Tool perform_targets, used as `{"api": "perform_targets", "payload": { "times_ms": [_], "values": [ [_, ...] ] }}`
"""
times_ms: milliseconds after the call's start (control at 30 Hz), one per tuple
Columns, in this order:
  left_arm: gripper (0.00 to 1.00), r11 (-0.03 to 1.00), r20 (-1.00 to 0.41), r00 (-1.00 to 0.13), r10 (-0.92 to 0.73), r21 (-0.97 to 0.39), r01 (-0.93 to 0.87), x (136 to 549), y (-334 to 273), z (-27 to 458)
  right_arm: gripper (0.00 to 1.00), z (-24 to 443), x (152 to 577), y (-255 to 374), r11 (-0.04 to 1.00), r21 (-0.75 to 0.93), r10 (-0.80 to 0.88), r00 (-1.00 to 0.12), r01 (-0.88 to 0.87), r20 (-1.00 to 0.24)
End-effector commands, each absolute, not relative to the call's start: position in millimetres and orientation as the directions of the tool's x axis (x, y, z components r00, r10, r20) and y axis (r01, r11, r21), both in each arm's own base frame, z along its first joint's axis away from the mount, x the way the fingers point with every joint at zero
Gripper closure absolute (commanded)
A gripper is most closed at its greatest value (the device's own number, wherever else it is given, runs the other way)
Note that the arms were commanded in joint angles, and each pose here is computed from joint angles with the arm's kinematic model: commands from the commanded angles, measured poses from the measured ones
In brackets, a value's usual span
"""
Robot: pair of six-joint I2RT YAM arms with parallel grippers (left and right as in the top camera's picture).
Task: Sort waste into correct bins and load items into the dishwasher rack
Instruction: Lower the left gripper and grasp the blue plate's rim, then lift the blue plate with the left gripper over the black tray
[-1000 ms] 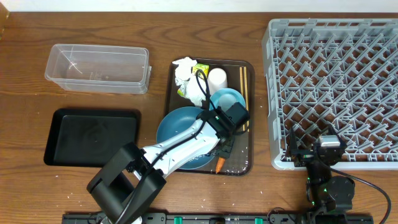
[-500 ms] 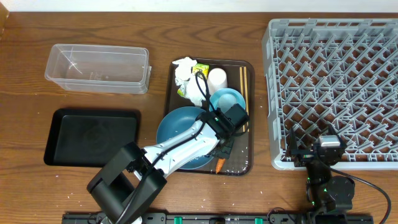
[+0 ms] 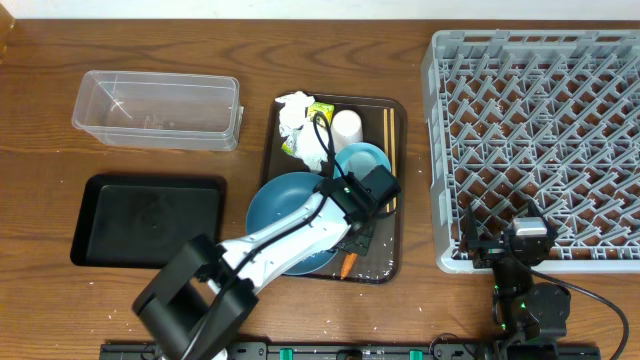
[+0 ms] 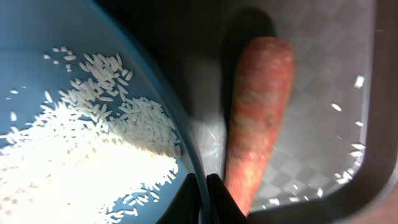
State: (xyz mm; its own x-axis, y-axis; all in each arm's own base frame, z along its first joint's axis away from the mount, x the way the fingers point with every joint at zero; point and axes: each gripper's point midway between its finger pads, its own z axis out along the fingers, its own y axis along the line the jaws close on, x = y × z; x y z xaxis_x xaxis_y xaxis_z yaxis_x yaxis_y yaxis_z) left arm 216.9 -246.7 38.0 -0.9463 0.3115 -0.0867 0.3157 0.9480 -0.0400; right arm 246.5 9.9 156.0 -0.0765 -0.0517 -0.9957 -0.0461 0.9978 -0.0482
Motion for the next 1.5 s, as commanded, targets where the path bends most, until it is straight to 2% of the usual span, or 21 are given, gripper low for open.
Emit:
{"api": "perform_targets", "payload": {
  "times_ms": [0,433,700,1000,1267,1467],
  "values": [
    [0.94,0.951,-0.132,-0.947,0.291,-0.067,0.302,219.7,-247.4,60.1,0.01,154.9,246.2,11.9,0.997,-0.06,-0.064,-0.079,-0.056,-0.995],
    [0.94,0.94,-0.272,-0.924,0.269,-0.134,0.313,219.6,-241.9,118.6,0.01,155.0,246.3,11.8,0.997,-0.06,-0.065,-0.078,-0.055,-0.995],
    [0.94,0.954,-0.357,-0.895,0.266,-0.038,0.299,226.0,-215.9,141.3,0.01,155.0,246.3,11.8,0.997,-0.06,-0.064,-0.078,-0.055,-0.995],
    [0.94,0.929,-0.407,-0.848,0.338,0.003,0.369,232.0,-207.5,155.3,0.01,155.0,246.3,11.8,0.997,-0.06,-0.065,-0.078,-0.055,-0.995],
    [0.94,0.951,-0.43,-0.849,0.306,0.097,0.293,261.0,-170.1,158.3,0.01,155.0,246.3,11.8,0.997,-0.06,-0.065,-0.078,-0.055,-0.995],
    [0.94,0.974,-0.444,-0.867,0.225,0.101,0.201,282.5,-140.1,160.5,0.01,155.0,246.3,11.8,0.997,-0.06,-0.064,-0.078,-0.055,-0.995]
  ]
}}
